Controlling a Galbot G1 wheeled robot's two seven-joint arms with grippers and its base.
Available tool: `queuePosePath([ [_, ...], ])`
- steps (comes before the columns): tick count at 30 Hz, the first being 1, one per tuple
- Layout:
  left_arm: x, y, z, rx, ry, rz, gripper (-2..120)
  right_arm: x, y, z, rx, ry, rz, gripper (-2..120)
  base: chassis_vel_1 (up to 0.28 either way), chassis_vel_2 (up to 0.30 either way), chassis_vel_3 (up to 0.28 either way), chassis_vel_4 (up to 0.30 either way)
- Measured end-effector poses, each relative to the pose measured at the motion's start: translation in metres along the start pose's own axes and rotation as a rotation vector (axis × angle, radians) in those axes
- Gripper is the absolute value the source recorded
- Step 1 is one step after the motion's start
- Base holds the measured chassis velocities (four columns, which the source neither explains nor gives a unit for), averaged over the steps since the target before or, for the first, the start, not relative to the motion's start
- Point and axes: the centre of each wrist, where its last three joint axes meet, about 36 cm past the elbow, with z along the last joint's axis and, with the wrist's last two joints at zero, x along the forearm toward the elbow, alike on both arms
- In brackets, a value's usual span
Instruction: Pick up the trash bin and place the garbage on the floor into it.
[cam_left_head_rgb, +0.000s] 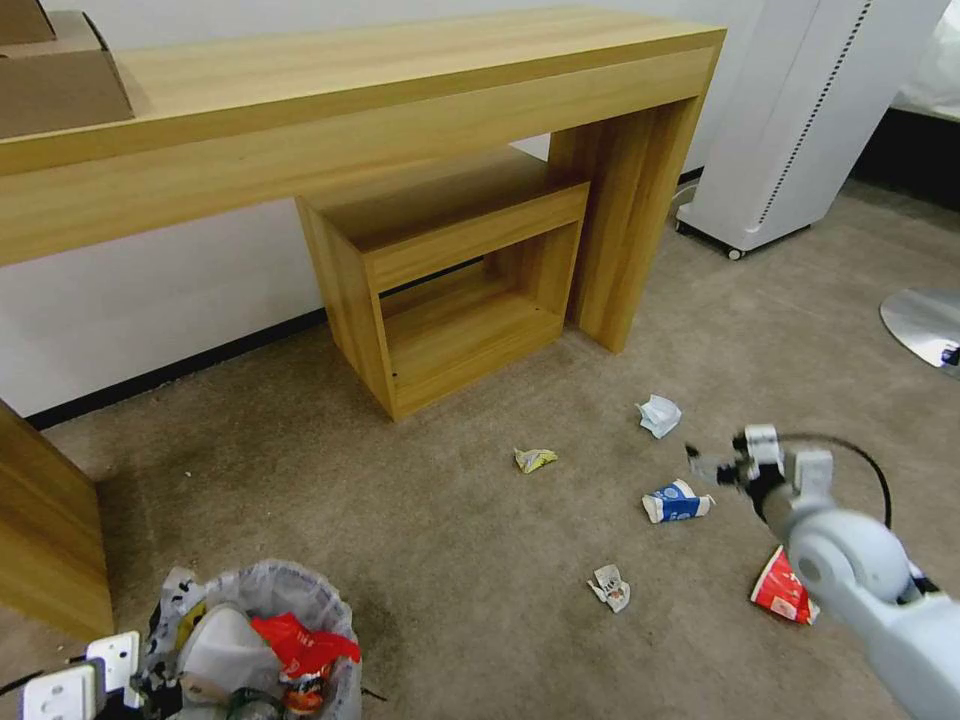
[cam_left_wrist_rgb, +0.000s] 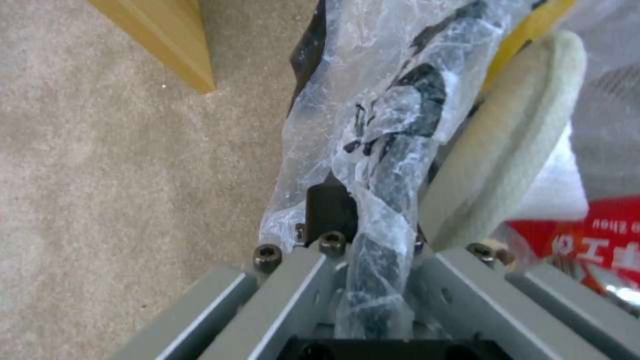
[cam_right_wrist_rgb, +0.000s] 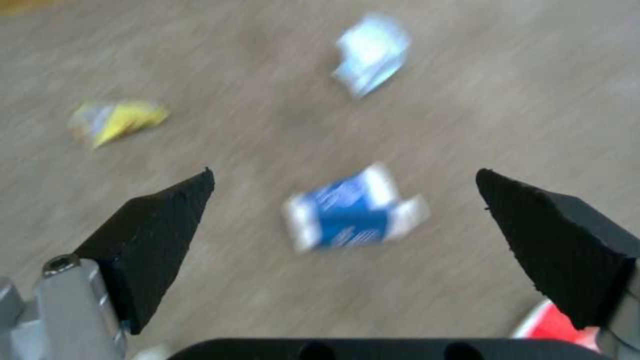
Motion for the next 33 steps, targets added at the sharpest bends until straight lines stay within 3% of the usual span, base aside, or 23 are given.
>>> queuePosePath([
  [3,0.0,0.002,0.0,-0.011,0.0,-0.008,0,-0.015,0.002,0.019,0.026,0.116,-0.09,100,0.0,0.0,0.0,0.0],
  [10,0.0,0.005,-0.002,0.006,0.027,-0.002,0,-0.053,0.019,0.047,0.134,0.209,-0.174,100,0.0,0.0,0.0,0.0],
  [22,-0.001,0.024,-0.02,0.086,0.054,-0.002,0,-0.093,0.039,0.079,0.227,0.298,-0.306,100,0.0,0.0,0.0,0.0],
  [33,0.001,0.033,-0.019,0.087,0.068,-0.041,0,-0.111,0.072,0.094,0.273,0.331,-0.334,100,0.0,0.0,0.0,0.0],
])
